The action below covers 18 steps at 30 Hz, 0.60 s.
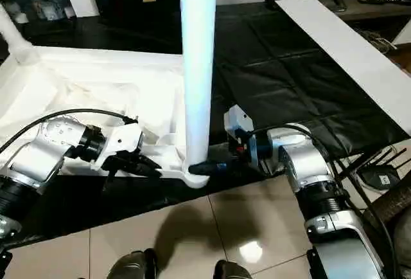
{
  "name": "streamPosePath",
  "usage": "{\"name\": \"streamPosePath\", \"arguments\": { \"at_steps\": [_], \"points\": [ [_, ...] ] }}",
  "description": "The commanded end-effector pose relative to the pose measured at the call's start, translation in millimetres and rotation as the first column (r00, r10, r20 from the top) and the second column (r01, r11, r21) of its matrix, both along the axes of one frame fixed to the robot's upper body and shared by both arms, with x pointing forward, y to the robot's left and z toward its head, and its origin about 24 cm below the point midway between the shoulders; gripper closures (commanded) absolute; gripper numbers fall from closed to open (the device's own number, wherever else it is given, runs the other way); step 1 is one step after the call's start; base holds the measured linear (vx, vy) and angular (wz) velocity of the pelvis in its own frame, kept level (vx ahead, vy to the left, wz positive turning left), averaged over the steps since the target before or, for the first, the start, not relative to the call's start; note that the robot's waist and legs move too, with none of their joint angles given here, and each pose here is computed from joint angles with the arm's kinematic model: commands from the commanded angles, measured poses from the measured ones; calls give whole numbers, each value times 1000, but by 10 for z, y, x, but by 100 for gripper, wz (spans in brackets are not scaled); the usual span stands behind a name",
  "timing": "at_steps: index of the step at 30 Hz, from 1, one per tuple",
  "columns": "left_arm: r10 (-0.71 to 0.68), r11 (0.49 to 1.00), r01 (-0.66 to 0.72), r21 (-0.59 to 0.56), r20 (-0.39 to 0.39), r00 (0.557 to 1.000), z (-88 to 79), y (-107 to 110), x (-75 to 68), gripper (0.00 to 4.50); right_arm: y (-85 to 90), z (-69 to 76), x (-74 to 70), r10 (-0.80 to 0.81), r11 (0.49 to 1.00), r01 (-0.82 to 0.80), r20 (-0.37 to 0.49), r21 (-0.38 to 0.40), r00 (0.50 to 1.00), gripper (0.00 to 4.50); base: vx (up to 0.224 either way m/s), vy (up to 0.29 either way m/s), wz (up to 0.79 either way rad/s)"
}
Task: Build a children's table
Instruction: Rotate leg to tighten
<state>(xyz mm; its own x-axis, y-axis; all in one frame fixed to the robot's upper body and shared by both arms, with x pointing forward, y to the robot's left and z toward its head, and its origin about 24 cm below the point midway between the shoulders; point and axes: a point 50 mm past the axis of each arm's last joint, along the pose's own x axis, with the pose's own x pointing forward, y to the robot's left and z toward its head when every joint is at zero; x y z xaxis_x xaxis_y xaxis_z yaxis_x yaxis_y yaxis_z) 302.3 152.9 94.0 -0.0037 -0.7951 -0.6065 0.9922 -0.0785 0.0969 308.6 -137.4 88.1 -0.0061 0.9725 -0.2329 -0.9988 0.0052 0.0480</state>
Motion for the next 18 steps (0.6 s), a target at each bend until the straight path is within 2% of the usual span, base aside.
{"name": "streamPosePath", "arguments": {
  "at_steps": [1,9,18],
  "points": [
    [-103,995,103,3,16,995,53,-88,-50,450,-32,32,11,13,1000,-13,3,-7,1000,147,0,0,0],
    [-88,996,88,3,31,996,58,-87,-16,450,-25,20,-11,52,999,-53,-21,-7,998,230,0,0,0],
    [-83,997,83,1,33,996,52,-88,-10,450,4,11,-40,73,997,-73,-38,7,997,251,0,0,0]
  ]
}}
